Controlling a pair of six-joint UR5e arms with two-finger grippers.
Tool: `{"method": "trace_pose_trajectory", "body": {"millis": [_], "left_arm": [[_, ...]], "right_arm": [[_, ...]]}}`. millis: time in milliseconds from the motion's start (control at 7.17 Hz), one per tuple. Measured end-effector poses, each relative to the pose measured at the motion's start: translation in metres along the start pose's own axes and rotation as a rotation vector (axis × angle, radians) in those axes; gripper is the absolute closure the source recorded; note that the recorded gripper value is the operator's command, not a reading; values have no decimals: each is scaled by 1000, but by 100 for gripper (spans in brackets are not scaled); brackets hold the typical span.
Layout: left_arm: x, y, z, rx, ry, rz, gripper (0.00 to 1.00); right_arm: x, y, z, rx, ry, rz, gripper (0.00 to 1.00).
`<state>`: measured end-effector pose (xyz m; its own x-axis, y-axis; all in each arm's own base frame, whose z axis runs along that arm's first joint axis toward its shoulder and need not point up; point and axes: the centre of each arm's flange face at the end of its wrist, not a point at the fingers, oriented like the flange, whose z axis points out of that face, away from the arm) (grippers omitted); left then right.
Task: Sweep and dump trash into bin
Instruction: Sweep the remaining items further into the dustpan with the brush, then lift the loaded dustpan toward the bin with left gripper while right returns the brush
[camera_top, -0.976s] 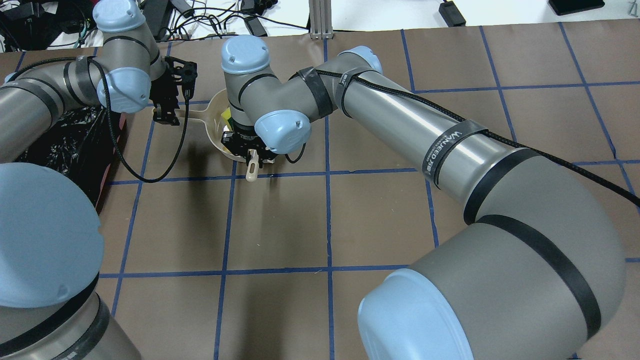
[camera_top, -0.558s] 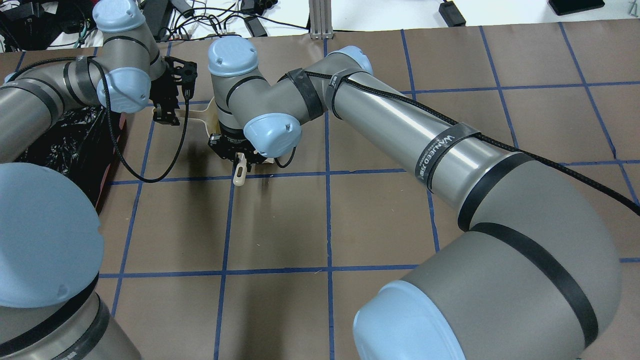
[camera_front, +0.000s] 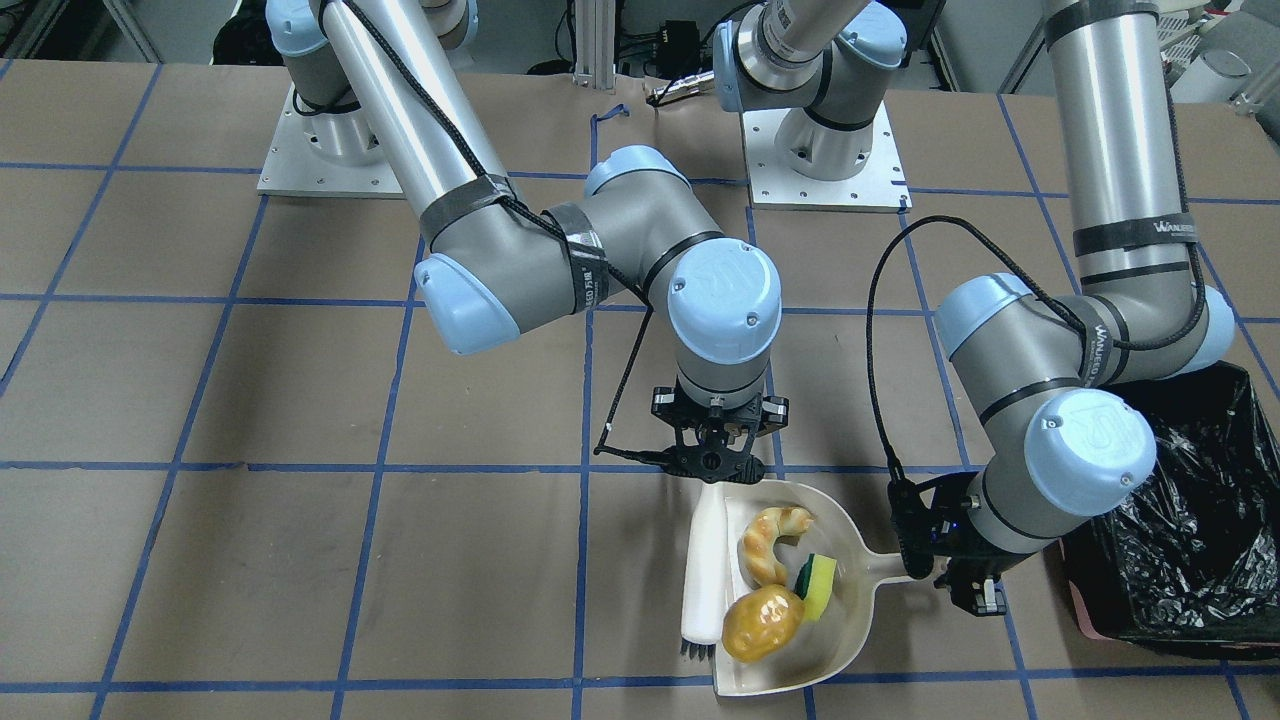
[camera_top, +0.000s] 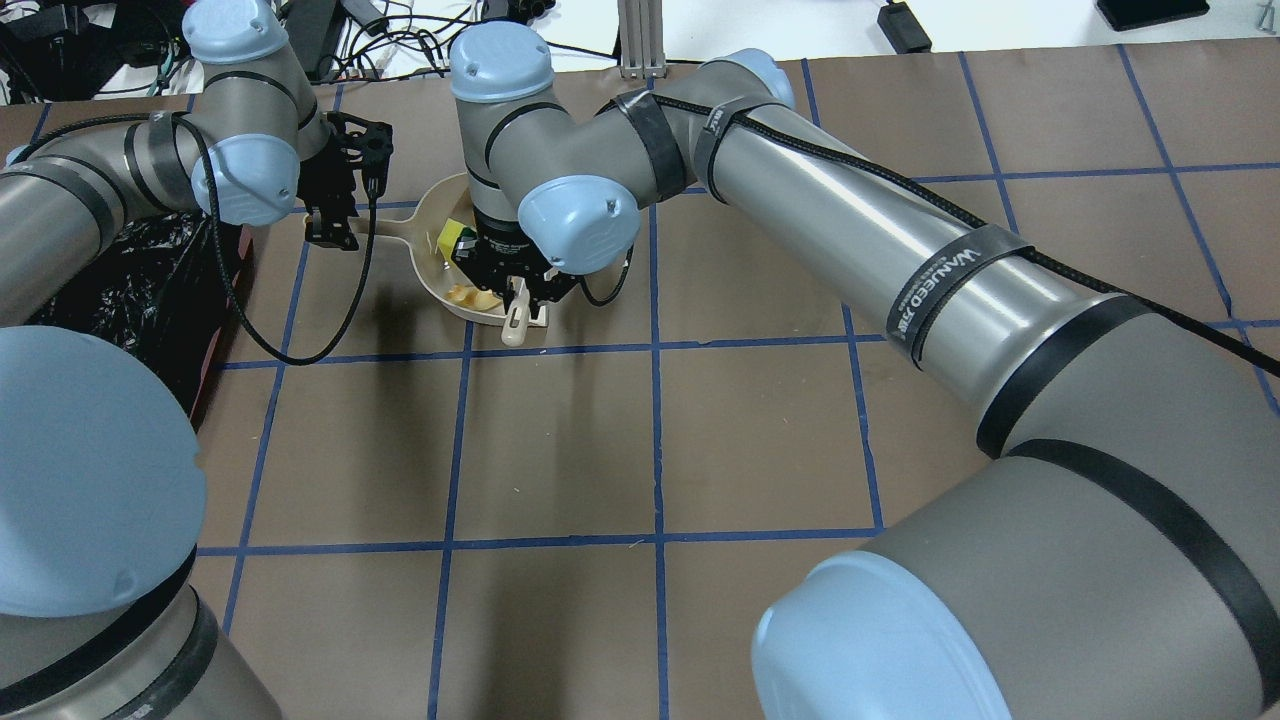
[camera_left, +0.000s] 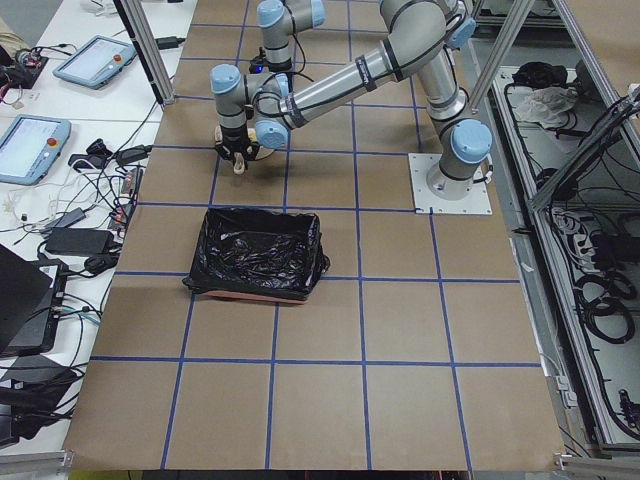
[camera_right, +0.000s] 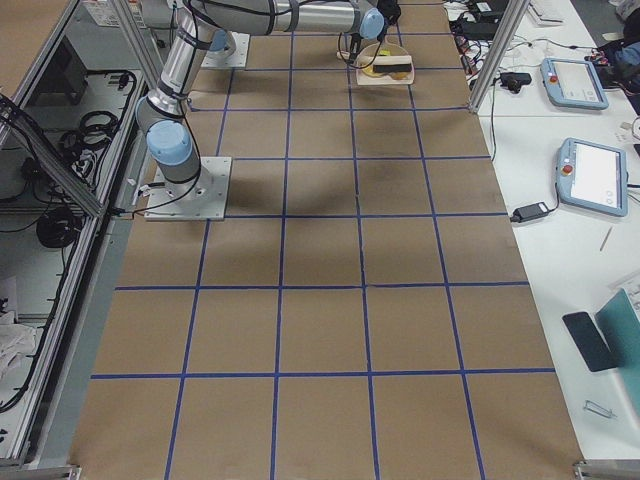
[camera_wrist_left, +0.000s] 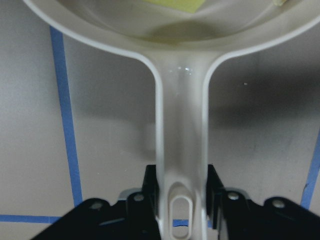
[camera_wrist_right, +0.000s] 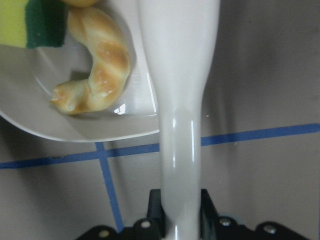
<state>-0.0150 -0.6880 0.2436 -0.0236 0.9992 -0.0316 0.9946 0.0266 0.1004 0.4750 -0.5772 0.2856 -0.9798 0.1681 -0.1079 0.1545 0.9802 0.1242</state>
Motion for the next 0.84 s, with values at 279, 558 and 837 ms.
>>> {"method": "trace_pose_trajectory", "body": {"millis": [279, 558, 837], "left_arm": [[0, 3, -2, 20, -4, -7, 92], [0, 7, -4, 27, -9, -13, 93], [1, 18, -13, 68, -20, -37, 93]], "right_arm": [[73, -33, -45, -34, 68, 18, 100], [155, -55, -77, -49, 142, 22, 100], [236, -70, -77, -75, 195, 48, 100]]}}
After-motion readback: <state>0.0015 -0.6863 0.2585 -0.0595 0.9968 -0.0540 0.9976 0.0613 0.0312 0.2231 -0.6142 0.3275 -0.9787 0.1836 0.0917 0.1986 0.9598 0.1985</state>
